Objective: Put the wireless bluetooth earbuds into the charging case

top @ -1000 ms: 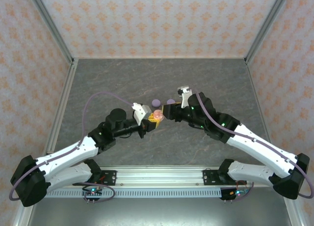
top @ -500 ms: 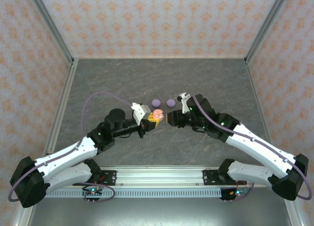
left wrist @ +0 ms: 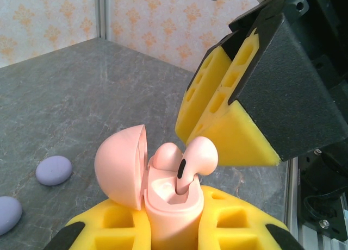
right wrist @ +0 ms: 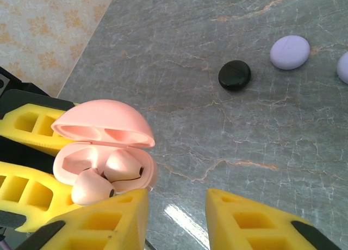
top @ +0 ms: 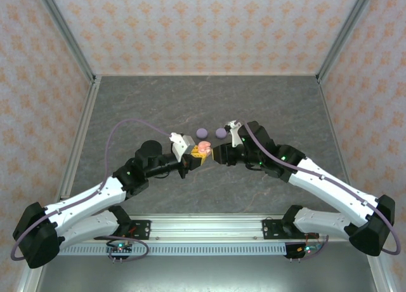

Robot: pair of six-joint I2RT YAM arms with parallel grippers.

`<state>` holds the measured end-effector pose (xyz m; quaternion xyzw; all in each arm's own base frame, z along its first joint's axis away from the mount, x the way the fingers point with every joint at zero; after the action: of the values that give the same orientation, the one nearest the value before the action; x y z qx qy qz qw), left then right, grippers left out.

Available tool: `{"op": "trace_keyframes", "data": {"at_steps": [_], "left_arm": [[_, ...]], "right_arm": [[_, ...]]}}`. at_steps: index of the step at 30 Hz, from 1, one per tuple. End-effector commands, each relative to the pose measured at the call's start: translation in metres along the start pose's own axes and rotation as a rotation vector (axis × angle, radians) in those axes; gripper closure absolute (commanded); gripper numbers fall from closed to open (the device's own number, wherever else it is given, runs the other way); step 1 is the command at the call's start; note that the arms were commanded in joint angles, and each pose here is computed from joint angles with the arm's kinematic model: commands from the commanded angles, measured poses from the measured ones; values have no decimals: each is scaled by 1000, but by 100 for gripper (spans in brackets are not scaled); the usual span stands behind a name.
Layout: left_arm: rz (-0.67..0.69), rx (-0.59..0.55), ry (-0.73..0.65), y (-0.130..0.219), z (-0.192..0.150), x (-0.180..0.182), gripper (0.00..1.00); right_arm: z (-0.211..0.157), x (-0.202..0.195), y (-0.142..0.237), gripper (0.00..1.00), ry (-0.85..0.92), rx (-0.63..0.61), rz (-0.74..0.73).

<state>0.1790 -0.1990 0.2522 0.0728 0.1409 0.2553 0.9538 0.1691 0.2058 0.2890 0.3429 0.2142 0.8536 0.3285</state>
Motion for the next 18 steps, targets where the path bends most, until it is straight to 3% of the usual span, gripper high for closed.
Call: {"op": "trace_keyframes", "data": {"at_steps": [1,18], "left_arm": [[-14,-45,-20,3,8,-5,100],[-14,-42,-16,2,8,-4,100]], "right_arm": [[15,10,12,66,29,-85,49],[17,19,11,66,44,-79,160]]}}
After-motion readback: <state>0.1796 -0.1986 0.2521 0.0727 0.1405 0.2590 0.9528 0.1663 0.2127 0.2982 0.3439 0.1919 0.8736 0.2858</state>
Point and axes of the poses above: each hand's point on the last joint's axis, 136 mm out from that joint toward the fingers, its own y axis back along the fingers, its own x axis along the line the jaws close on, z = x × y, the point moved 9 cm from there along y, back along the fingers, and after that the axes turned 4 degrees about y, right-handed, at the moved point
